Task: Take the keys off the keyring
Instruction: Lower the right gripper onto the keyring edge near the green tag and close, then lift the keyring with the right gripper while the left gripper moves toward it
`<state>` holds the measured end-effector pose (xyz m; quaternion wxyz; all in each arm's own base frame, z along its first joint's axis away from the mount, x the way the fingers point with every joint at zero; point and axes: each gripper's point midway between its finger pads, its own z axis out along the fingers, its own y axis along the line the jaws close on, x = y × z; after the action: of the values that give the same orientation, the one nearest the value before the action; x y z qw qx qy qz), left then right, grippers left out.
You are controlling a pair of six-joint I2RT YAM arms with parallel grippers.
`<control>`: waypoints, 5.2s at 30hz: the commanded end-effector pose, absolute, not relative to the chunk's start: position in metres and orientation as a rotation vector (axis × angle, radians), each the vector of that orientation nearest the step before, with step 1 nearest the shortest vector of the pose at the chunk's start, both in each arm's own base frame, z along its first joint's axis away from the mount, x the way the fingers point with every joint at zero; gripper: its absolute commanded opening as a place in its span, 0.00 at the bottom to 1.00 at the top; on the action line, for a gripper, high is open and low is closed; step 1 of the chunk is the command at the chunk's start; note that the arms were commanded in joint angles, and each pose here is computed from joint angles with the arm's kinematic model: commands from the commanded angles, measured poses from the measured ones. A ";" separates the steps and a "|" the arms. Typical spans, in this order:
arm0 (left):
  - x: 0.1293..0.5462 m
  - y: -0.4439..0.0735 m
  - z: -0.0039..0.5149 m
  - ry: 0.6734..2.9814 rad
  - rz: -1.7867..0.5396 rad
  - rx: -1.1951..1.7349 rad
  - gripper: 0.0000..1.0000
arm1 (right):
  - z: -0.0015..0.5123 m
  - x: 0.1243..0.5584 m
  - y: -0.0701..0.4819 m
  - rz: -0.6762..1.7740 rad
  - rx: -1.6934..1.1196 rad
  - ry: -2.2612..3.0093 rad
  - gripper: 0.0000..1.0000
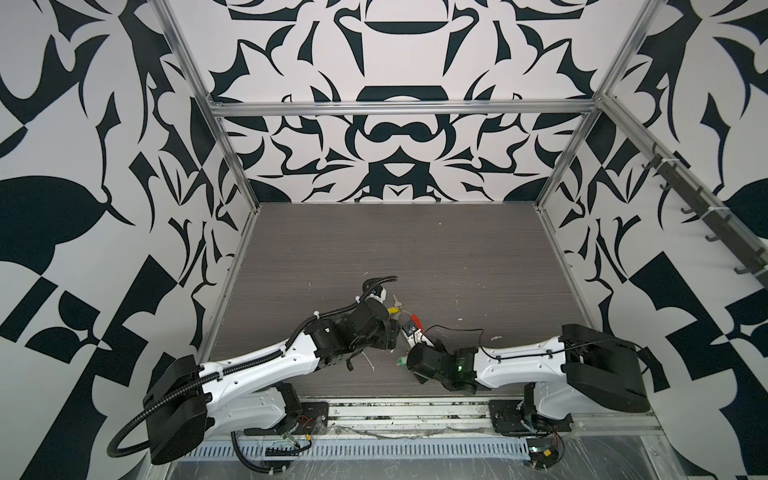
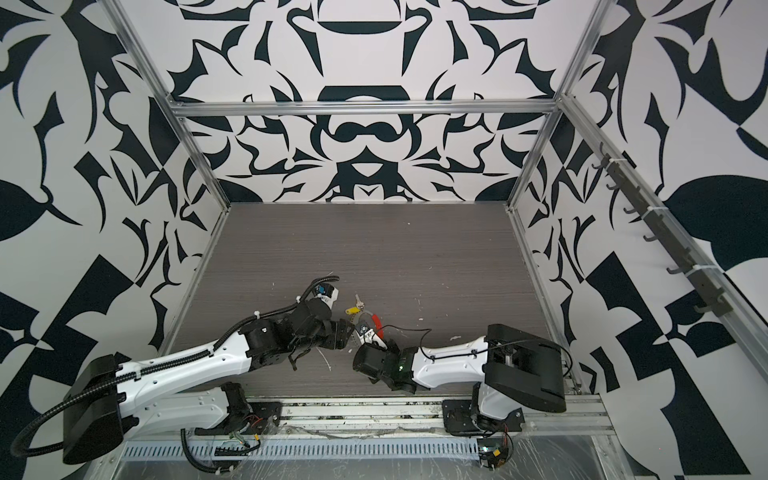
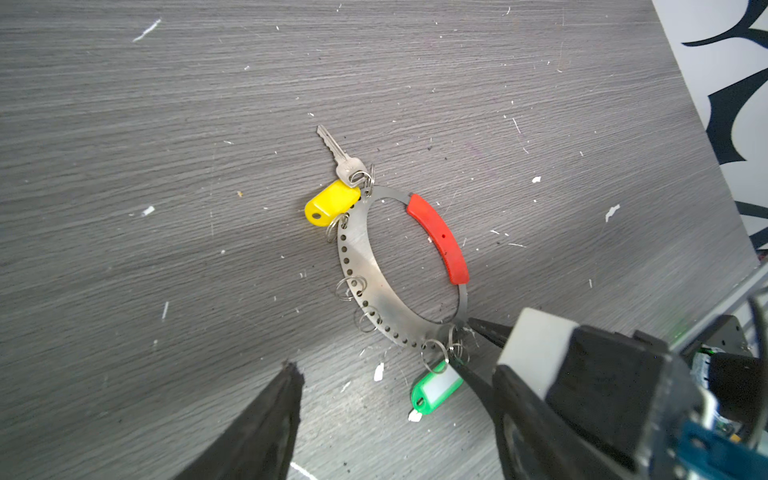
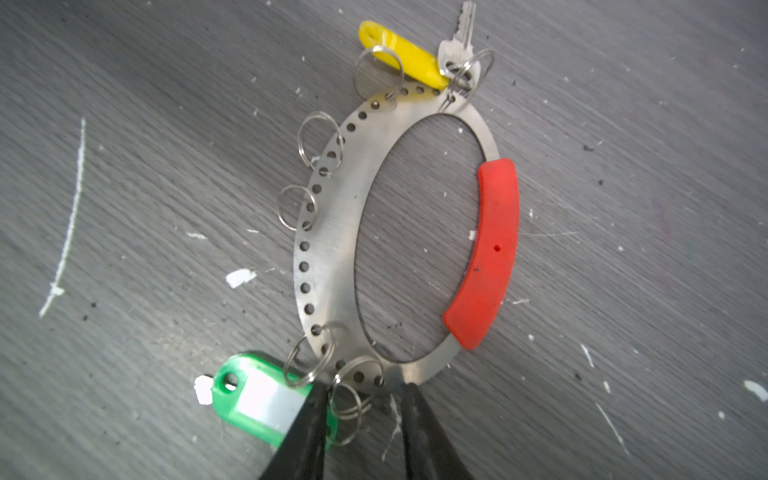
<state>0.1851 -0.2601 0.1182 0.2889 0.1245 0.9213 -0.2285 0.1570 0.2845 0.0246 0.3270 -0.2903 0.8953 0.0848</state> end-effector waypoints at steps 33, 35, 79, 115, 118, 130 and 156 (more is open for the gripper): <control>0.181 -0.259 0.114 2.473 -0.637 0.318 0.76 | 0.045 0.171 0.268 0.242 -0.565 2.318 0.17; 0.181 -0.260 0.116 2.469 -0.642 0.315 0.75 | 0.048 0.171 0.263 0.247 -0.542 2.317 0.23; 0.166 -0.220 0.169 2.254 -0.824 0.215 0.79 | 0.060 0.179 0.289 0.108 0.027 2.540 0.47; 0.165 -0.220 0.171 2.250 -0.817 0.226 0.79 | 0.035 0.174 0.250 -0.021 0.053 2.610 0.12; 0.166 -0.220 0.171 2.252 -0.816 0.224 0.80 | 0.035 0.174 0.250 -0.015 0.033 2.606 0.06; 0.167 -0.222 0.170 2.262 -0.811 0.224 0.79 | 0.027 0.171 0.257 0.062 -0.051 2.616 0.15; 0.175 -0.227 0.218 2.106 -0.894 0.201 0.82 | 0.170 0.183 0.286 0.660 -0.634 2.145 0.00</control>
<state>0.1708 -0.2247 0.1814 0.3716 0.0866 0.8668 -0.3211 0.1884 0.2730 0.1486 0.3787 -0.1812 0.8835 0.2079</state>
